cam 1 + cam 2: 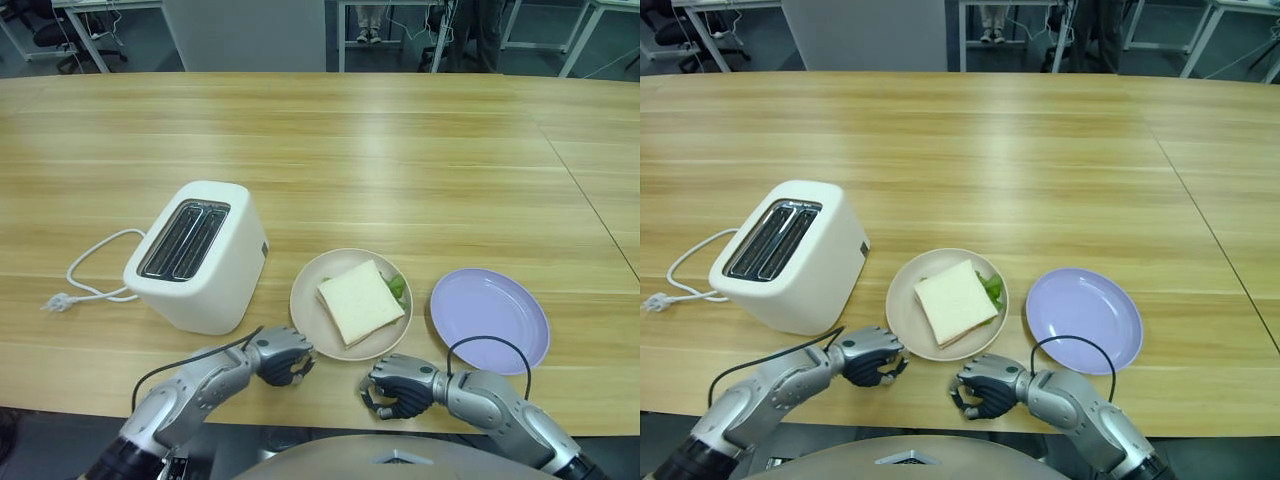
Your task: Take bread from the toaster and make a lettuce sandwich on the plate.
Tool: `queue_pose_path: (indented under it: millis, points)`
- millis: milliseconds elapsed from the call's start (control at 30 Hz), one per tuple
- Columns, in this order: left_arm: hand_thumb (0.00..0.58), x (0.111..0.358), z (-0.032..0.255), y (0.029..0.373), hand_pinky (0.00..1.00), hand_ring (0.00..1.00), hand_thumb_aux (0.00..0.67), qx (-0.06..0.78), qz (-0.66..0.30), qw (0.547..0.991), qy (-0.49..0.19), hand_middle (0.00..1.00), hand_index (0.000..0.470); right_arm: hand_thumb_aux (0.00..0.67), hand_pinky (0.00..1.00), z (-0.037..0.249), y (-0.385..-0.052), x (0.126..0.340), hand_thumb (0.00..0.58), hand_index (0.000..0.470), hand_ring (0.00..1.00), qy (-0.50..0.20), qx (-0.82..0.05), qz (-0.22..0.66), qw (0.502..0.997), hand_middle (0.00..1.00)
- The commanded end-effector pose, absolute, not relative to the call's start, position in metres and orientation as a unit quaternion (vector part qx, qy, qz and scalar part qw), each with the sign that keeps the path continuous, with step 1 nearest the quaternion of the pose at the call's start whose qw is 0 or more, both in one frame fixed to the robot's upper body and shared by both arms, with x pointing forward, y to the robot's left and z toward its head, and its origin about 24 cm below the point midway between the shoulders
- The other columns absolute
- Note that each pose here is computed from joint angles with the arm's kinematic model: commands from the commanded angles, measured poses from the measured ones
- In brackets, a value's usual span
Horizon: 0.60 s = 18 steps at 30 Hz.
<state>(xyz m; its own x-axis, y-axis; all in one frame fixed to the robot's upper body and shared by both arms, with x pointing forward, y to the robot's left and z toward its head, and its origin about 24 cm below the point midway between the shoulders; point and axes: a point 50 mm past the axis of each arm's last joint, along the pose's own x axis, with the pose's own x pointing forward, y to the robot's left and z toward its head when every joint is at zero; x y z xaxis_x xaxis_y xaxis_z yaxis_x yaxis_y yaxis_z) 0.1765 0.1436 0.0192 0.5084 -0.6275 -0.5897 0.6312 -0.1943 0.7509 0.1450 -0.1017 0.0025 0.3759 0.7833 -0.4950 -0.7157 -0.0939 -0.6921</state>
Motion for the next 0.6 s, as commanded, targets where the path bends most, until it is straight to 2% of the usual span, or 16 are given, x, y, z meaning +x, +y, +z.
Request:
queue_pose_path:
  millis: [33, 267, 367, 600]
  points:
    - [0.58, 0.183, 0.003, 0.14, 1.0, 1.0, 0.67, 0.601, -0.491, 0.631, 0.017, 1.0, 0.46, 0.67, 1.0, -0.007, -0.105, 0.161, 0.58, 0.46, 1.0, -0.016, -0.516, 0.529, 0.674, 1.0]
    - [0.58, 0.227, 0.008, 0.126, 1.0, 1.0, 0.67, 0.618, -0.426, 0.66, -0.016, 1.0, 0.46, 0.67, 1.0, -0.003, -0.103, 0.213, 0.58, 0.46, 1.0, -0.028, -0.566, 0.447, 0.692, 1.0]
    - [0.58, 0.249, 0.01, 0.126, 1.0, 1.0, 0.67, 0.633, -0.396, 0.665, -0.023, 1.0, 0.46, 0.67, 1.0, 0.0, -0.107, 0.238, 0.58, 0.46, 1.0, -0.024, -0.594, 0.417, 0.688, 1.0]
    - [0.58, 0.29, 0.013, 0.123, 1.0, 1.0, 0.67, 0.643, -0.362, 0.674, -0.03, 1.0, 0.46, 0.67, 1.0, 0.003, -0.115, 0.281, 0.58, 0.46, 1.0, -0.013, -0.628, 0.375, 0.681, 1.0]
